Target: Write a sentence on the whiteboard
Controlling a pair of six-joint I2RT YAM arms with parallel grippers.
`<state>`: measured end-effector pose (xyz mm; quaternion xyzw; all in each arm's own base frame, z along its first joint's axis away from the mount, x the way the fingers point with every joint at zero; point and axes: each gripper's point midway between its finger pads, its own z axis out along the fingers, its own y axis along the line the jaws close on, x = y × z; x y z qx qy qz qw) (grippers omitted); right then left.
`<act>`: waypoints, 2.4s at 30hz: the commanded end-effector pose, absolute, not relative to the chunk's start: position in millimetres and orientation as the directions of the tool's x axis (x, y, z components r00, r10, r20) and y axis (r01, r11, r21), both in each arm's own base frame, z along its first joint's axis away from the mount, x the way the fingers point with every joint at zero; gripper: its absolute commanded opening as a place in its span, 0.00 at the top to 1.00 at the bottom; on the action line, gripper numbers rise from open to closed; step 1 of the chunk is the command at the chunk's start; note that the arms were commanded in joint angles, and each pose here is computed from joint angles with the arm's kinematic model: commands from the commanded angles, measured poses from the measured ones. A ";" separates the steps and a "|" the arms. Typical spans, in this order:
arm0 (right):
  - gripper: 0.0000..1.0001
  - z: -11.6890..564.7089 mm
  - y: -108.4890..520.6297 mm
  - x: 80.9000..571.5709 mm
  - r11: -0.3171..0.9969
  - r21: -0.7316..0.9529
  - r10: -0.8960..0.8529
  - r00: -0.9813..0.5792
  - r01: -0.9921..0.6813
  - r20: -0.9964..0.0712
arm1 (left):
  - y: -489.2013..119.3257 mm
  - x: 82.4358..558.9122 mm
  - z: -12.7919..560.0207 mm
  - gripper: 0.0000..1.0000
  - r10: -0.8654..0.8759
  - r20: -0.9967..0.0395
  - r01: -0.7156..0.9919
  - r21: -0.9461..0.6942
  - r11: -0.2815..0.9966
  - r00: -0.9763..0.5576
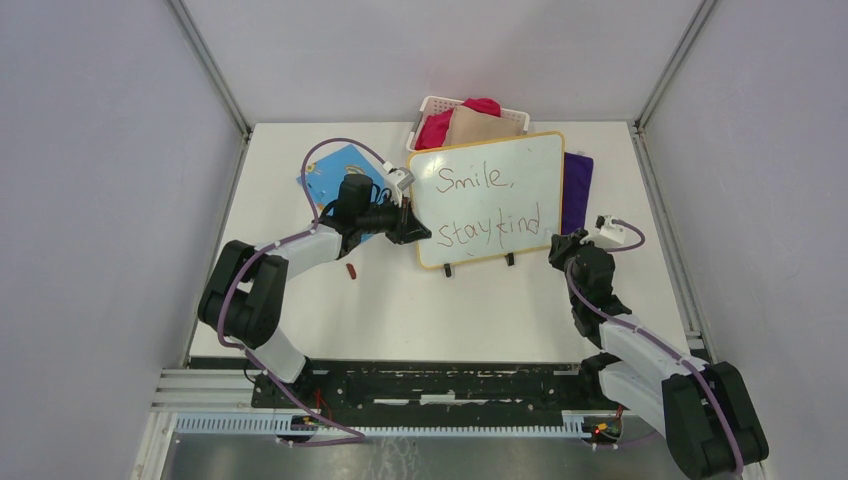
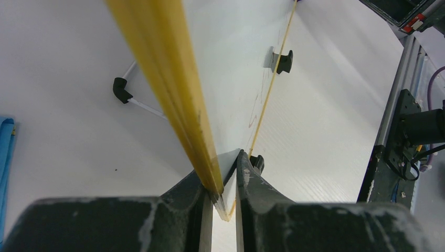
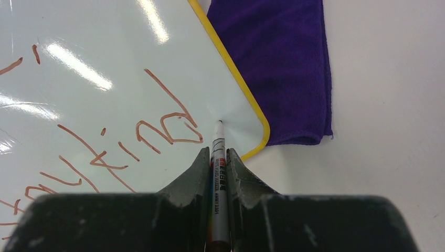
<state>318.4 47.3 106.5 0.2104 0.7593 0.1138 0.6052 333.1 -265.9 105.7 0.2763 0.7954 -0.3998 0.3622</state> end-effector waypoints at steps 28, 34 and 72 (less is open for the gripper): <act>1.00 107.4 43.6 316.7 0.892 0.411 0.443 -0.182 0.191 -0.878 | -224.2 326.2 32.0 0.98 0.298 -0.671 0.627 -0.319 0.711 -0.679; 1.00 112.5 46.2 317.6 0.889 0.423 0.451 -0.172 0.175 -0.876 | -223.9 326.4 32.0 0.98 0.298 -0.672 0.626 -0.317 0.712 -0.679; 1.00 205.2 102.5 235.8 0.918 0.174 0.152 -0.089 -0.356 -0.984 | -213.7 326.4 18.0 0.80 0.270 -0.607 0.551 -0.340 0.762 -0.747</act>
